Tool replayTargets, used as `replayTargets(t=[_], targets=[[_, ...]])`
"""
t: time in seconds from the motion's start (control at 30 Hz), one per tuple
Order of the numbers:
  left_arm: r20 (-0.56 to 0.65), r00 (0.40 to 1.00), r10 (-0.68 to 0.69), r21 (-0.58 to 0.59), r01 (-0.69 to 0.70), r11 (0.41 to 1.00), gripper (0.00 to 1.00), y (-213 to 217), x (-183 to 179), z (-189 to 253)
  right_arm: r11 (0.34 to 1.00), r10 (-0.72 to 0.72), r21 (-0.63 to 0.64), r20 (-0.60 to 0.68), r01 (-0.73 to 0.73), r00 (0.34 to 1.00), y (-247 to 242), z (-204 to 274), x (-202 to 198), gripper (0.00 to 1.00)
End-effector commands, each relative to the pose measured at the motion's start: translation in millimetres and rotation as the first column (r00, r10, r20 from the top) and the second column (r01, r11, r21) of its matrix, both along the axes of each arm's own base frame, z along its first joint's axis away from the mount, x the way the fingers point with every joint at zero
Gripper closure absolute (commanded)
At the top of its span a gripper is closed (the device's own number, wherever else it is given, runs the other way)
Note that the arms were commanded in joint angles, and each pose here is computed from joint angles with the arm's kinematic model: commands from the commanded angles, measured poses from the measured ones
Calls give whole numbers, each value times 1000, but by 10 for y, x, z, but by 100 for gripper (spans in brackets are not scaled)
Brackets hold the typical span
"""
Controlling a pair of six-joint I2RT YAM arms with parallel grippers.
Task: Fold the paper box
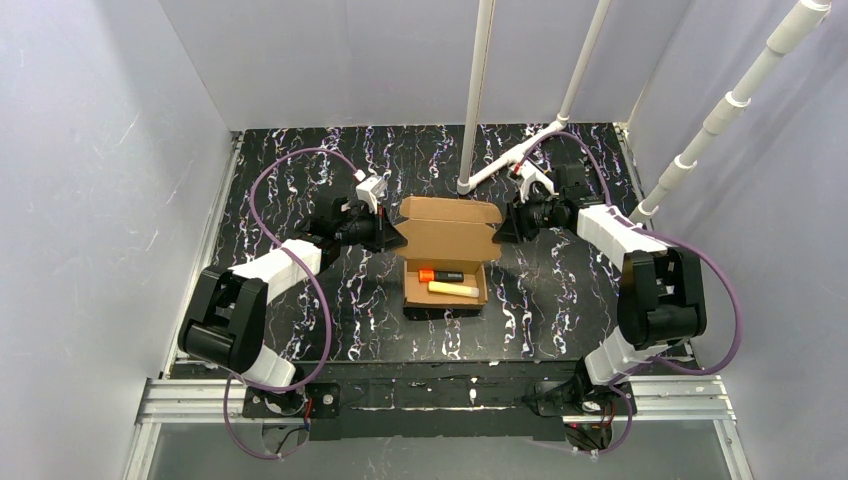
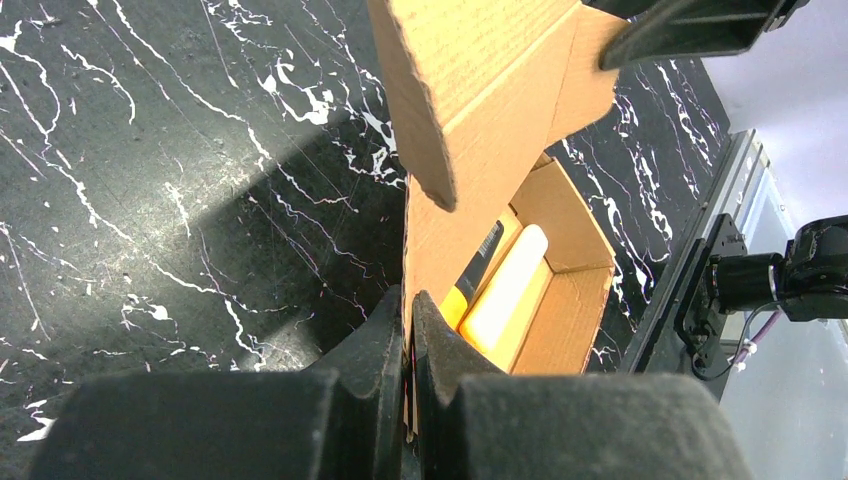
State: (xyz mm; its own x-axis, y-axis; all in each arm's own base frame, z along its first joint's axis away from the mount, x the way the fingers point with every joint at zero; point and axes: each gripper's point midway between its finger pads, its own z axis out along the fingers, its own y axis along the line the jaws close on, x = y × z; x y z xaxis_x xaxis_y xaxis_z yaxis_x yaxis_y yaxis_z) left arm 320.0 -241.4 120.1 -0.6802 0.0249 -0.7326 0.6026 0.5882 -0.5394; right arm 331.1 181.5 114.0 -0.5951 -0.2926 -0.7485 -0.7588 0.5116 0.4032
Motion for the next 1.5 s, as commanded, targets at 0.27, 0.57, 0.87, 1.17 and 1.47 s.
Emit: replayTargets(t=[0.27, 0.57, 0.87, 1.17, 1.47], targets=[[76, 994, -73, -25, 75, 997, 100, -90, 18, 198, 993, -78, -83, 30, 80, 997, -119, -168, 217, 63], [71, 994, -84, -33, 87, 996, 100, -111, 14, 207, 993, -53, -104, 2, 53, 999, -41, -335, 205, 60], [97, 991, -89, -30, 92, 995, 100, -124, 68, 266, 980, 83, -192, 169, -49, 982, -353, 206, 48, 37], [140, 972, -190, -40, 198, 979, 100, -244, 129, 378, 946, 304, -221, 355, -237, 884, -307, 1073, -163, 2], [189, 949, -253, -6, 259, 966, 100, -274, 161, 287, 880, 469, -269, 348, -393, 812, 369, 1113, 211, 2]])
